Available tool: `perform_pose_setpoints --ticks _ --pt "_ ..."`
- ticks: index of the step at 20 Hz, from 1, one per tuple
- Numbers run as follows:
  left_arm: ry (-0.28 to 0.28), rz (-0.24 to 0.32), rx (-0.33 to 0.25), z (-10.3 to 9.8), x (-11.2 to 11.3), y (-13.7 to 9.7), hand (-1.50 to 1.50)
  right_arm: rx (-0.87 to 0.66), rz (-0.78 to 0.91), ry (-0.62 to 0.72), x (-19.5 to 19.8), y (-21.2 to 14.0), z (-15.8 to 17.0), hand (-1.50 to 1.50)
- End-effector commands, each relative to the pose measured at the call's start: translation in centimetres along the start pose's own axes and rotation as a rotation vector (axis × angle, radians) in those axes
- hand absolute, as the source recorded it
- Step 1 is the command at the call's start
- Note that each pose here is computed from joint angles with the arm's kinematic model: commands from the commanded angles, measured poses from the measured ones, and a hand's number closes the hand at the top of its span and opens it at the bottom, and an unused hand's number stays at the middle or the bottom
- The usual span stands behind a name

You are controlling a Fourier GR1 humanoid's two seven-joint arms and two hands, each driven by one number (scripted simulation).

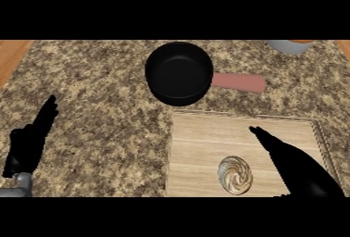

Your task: Pick the cupcake from the tray and place it in the pot

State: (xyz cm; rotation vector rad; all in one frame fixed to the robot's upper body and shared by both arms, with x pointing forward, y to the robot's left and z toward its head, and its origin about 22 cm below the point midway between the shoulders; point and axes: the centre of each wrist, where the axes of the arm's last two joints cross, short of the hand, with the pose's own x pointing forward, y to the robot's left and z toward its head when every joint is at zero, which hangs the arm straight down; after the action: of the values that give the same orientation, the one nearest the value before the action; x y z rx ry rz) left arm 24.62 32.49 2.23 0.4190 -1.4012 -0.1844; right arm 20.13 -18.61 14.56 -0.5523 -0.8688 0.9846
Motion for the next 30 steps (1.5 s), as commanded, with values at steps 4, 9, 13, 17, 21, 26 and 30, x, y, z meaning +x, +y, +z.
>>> perform_pose_setpoints --ticks 4,9,13,17,21,26,30 --pt "0.024 0.018 0.026 0.4 0.3 -0.3 0.0 0.054 0.114 0.204 3.0 0.6 -2.1 -1.5" --pt "0.018 0.014 0.013 0.8 -0.1 0.1 0.0 0.092 0.118 0.226 4.4 2.1 -4.2 -1.5" --pt "0.022 0.007 0.02 1.3 -2.1 0.6 0.0 0.095 0.11 0.254 5.0 2.6 -5.6 -1.5" --pt "0.038 0.015 0.03 0.7 -2.2 1.1 0.0 0.104 0.128 0.264 5.3 3.9 -5.5 -1.5" --pt "0.028 -0.001 0.041 1.1 -0.7 2.0 0.0 0.094 0.144 0.279 3.7 4.7 -6.3 -1.5" --pt "0.009 0.02 0.03 1.2 -1.2 1.6 0.0 0.121 0.138 0.274 4.0 3.1 -7.5 -1.5" --pt "0.025 0.003 0.019 1.8 -1.6 -0.3 0.0 0.163 0.178 0.253 5.2 5.4 -8.1 1.5"
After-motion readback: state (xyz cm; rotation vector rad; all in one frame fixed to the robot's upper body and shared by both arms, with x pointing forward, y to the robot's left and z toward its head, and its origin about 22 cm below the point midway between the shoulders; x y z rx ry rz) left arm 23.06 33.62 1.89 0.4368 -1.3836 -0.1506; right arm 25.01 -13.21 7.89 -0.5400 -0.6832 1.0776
